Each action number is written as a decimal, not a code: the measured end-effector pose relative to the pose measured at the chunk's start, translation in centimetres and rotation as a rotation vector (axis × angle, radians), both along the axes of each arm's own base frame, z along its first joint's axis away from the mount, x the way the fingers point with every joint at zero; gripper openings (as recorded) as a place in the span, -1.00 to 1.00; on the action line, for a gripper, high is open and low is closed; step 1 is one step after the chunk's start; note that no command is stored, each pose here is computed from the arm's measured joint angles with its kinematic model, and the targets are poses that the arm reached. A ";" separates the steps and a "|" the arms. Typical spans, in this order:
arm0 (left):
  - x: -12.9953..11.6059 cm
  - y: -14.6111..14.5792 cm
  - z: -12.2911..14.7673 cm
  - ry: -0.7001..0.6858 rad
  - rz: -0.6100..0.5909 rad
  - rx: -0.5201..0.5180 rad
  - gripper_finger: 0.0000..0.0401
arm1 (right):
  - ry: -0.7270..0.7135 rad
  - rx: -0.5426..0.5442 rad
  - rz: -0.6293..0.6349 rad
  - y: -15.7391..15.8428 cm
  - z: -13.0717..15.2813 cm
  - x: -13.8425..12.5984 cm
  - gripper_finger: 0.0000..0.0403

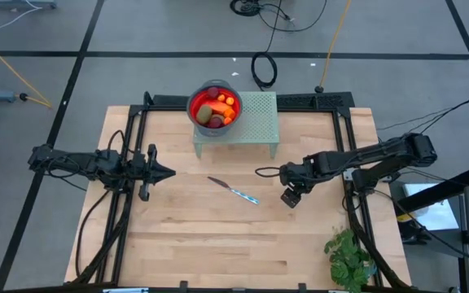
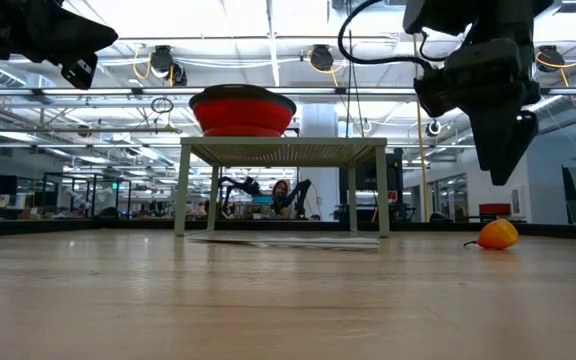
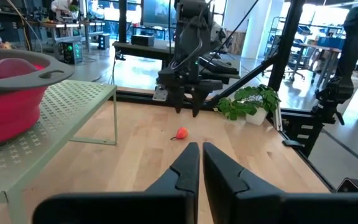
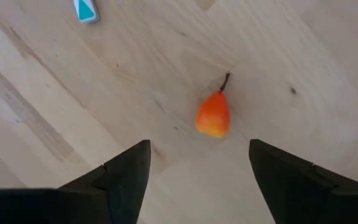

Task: Pick & Place Fruit
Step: Put the peach into the red strainer bowl

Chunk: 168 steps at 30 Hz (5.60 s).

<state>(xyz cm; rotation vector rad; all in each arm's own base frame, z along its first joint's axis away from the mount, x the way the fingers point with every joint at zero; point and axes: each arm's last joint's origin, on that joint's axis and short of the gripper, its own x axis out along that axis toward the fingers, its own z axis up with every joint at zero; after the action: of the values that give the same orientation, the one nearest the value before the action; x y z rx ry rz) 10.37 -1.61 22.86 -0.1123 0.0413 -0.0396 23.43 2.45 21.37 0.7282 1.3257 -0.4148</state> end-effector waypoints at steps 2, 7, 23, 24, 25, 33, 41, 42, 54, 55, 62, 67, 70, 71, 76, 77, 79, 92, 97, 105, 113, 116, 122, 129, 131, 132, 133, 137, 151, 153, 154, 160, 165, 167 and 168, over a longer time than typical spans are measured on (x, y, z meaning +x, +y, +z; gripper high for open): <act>0.0 0.0 0.0 0.000 0.000 -0.002 -0.90 | -0.012 0.008 -0.020 0.0 -0.4 0.0 0.31; 0.0 0.0 0.0 0.000 0.000 -0.002 -0.97 | -0.021 0.022 -0.069 0.0 -1.5 -0.1 0.31; 0.0 0.0 0.0 0.000 0.000 -0.001 -0.88 | -0.055 -0.001 0.001 0.0 -2.7 0.0 0.31; 0.0 0.0 0.0 0.000 0.001 -0.001 -0.88 | -0.048 -0.004 0.009 0.0 -2.9 0.0 0.31; 0.0 0.0 0.0 0.000 0.001 -0.001 -0.88 | -0.040 -0.006 0.019 0.0 -3.0 0.0 0.31; 0.0 0.0 0.0 -0.001 0.001 0.003 -0.88 | 0.034 -0.014 0.051 0.1 -5.0 0.8 0.30; 0.0 0.0 0.0 -0.001 0.002 -0.013 -0.88 | 0.077 -0.024 0.054 0.1 -6.2 1.2 0.30; 0.0 0.0 0.0 -0.002 0.002 -0.015 -0.88 | 0.073 -0.025 0.053 0.1 -6.2 1.2 0.30; 0.0 0.0 0.0 -0.001 0.003 -0.026 -0.88 | 0.072 -0.045 0.053 0.0 -6.2 1.2 0.30; 0.0 0.0 0.0 -0.001 0.003 -0.026 -0.88 | 0.072 -0.045 0.053 0.0 -6.2 1.2 0.30; 0.0 0.0 0.0 -0.001 0.004 -0.026 -0.88 | 0.096 -0.046 0.051 0.0 -6.9 0.6 0.10; 0.0 0.0 0.0 -0.001 0.004 -0.029 -0.88 | 0.099 -0.046 0.027 0.0 -7.0 0.5 -0.08; 0.0 0.0 0.0 -0.001 0.004 -0.029 -0.88 | 0.100 -0.047 0.025 0.0 -7.0 0.5 -0.18; 0.0 0.0 0.0 -0.001 0.004 -0.029 -0.88 | 0.101 -0.047 0.024 0.0 -7.0 0.5 -0.21; 0.0 0.0 0.0 -0.001 0.004 -0.028 -0.88 | 0.104 -0.046 0.023 0.0 -7.0 0.5 -0.35; 0.0 0.0 0.0 -0.001 0.004 -0.028 -0.88 | 0.105 -0.041 0.024 0.0 -7.0 0.5 -0.38; 0.0 0.0 0.0 -0.001 0.004 -0.028 -0.88 | 0.107 -0.017 0.028 0.0 -7.0 0.5 -0.42; 0.0 0.0 0.0 -0.001 0.004 -0.016 -0.88 | 0.082 0.093 -0.022 0.3 -5.7 0.0 -0.49; 0.0 0.0 0.0 0.000 0.004 -0.017 -0.88 | -0.005 0.098 -0.035 0.3 -4.3 -0.1 -0.50; 0.0 0.0 -0.1 0.008 0.003 -0.020 -0.88 | -0.306 0.128 -0.040 0.3 -1.2 0.7 -0.50; 0.0 0.0 -0.1 0.007 0.003 -0.020 -0.88 | -0.685 0.169 -0.021 0.5 2.0 2.6 -0.50; 0.0 0.0 -0.1 0.008 0.002 -0.032 -0.88 | -0.800 0.182 -0.016 0.5 3.0 3.2 -0.50; 0.0 0.0 -0.1 0.008 0.003 -0.039 -0.88 | -0.975 0.201 -0.006 0.6 4.5 3.9 -0.50; 0.0 0.0 -0.1 0.009 0.002 -0.062 -0.88 | -1.212 0.212 0.021 0.6 6.7 4.4 -0.50; 0.0 0.0 -0.1 0.009 0.002 -0.071 -0.88 | -1.287 0.206 0.035 0.6 7.4 4.4 -0.50; 0.0 0.0 -0.1 0.009 0.002 -0.072 -0.88 | -1.316 0.204 0.040 0.6 7.7 4.4 -0.50; 0.0 0.0 -0.1 0.009 0.002 -0.073 -0.88 | -1.339 0.204 0.043 0.6 7.9 4.4 -0.50; 0.0 0.0 -0.1 0.009 0.002 -0.074 -0.88 | -1.366 0.196 0.052 0.6 8.1 4.4 -0.50; 0.0 0.0 -0.3 0.037 0.003 -0.035 -0.88 | -1.424 -0.174 0.328 0.6 7.9 4.4 -0.50; 0.0 0.0 -0.3 0.037 0.005 -0.033 -0.88 | -1.432 -0.314 0.388 0.5 7.9 4.5 -0.50; 0.0 0.0 -0.3 0.037 0.005 -0.033 -0.88 | -1.432 -0.394 0.422 0.5 8.0 4.5 -0.50; 0.0 0.0 -0.3 0.036 0.005 -0.033 -0.88 | -1.372 -0.899 0.664 0.0 8.0 4.5 -0.50; 0.0 0.1 -0.3 0.036 0.027 -0.032 -0.88 | -1.307 -1.191 0.771 -1.4 8.4 4.6 -0.50; 0.0 0.1 -0.3 0.037 0.055 -0.030 -0.88 | -1.274 -1.268 0.754 -2.1 8.6 4.6 -0.50; 0.0 0.2 -0.4 0.037 0.070 -0.029 -0.88 | -1.260 -1.297 0.758 -2.5 8.7 4.6 -0.50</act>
<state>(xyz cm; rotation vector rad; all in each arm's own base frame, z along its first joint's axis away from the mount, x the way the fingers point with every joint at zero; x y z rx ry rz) 10.39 -1.42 22.50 -0.1434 0.0737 0.0320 28.02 -0.02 30.02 -0.6061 -0.0875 -0.0600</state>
